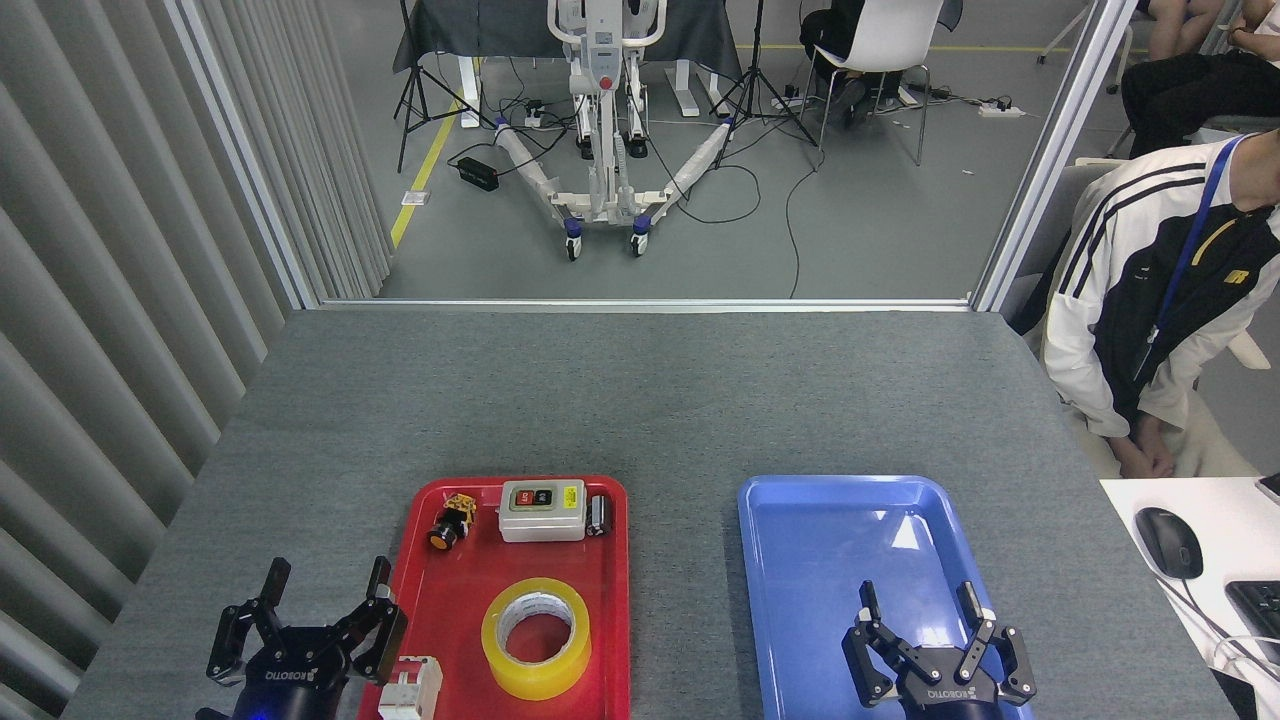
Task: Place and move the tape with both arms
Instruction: 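Reach the left hand to the yellow tape roll in the red tray and grasp it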
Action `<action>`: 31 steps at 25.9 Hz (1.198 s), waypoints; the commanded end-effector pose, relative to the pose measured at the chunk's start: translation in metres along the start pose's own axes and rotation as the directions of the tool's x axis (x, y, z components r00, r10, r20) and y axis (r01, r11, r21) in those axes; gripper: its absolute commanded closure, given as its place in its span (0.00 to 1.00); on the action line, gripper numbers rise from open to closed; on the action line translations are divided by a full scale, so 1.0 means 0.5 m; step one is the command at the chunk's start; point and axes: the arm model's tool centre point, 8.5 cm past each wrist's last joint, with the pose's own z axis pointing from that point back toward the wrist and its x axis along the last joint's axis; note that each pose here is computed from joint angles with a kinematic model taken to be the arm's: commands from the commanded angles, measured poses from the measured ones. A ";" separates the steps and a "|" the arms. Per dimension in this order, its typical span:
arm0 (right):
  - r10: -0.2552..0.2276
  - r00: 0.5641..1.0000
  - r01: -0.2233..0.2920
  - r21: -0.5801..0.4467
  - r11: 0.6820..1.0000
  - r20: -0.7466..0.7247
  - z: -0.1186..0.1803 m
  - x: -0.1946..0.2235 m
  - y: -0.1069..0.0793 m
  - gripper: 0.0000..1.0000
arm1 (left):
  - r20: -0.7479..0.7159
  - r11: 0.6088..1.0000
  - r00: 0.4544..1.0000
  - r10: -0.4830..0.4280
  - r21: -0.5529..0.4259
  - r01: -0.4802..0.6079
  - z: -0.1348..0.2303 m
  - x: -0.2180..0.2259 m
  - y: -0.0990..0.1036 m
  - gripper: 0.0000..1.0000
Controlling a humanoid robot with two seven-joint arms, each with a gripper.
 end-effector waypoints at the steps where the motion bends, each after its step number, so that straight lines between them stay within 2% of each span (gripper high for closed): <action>1: -0.001 1.000 0.001 -0.002 1.000 0.001 -0.002 0.001 -0.004 0.01 | -0.007 1.000 1.000 0.010 0.001 -0.010 0.000 -0.002 0.001 0.00; 18: 0.000 1.000 0.000 0.000 1.000 0.002 -0.001 0.002 -0.003 0.01 | -0.009 0.999 0.999 0.048 0.013 -0.048 -0.005 -0.003 0.013 0.00; 20: 0.000 1.000 0.000 0.000 1.000 0.002 -0.001 0.001 -0.003 0.01 | 0.011 0.998 0.998 0.069 -0.012 -0.069 -0.018 0.005 0.037 0.00; 21: 0.000 1.000 0.000 0.000 1.000 0.002 -0.001 0.001 -0.003 0.01 | 0.019 0.994 0.997 0.079 -0.080 -0.077 -0.023 0.012 0.036 0.00; 23: 0.000 1.000 0.000 0.000 1.000 0.002 -0.001 0.001 -0.003 0.01 | 0.040 0.954 0.995 0.089 -0.291 -0.073 -0.041 0.023 0.014 0.00; 25: 0.000 1.000 0.000 -0.002 1.000 0.002 -0.002 0.001 -0.004 0.01 | 0.100 0.860 0.991 0.091 -0.510 -0.028 -0.059 0.046 -0.002 0.00; 26: -0.001 1.000 0.001 -0.001 1.000 0.004 -0.002 0.002 -0.004 0.01 | 0.146 0.809 0.985 0.093 -0.587 0.011 -0.069 0.055 -0.001 0.00; 27: 0.001 1.000 -0.001 -0.001 1.000 0.004 -0.002 0.002 -0.004 0.01 | 0.199 0.773 0.975 0.101 -0.633 0.049 -0.084 0.066 0.009 0.00; 28: 0.001 1.000 -0.001 -0.001 1.000 0.006 -0.002 0.002 -0.004 0.01 | 0.247 0.756 0.962 0.111 -0.649 0.079 -0.096 0.076 0.021 0.00; 31: 0.000 1.000 0.000 -0.001 1.000 0.007 -0.002 0.002 -0.004 0.01 | 0.377 0.744 0.920 0.108 -0.644 0.177 -0.136 0.114 0.052 0.00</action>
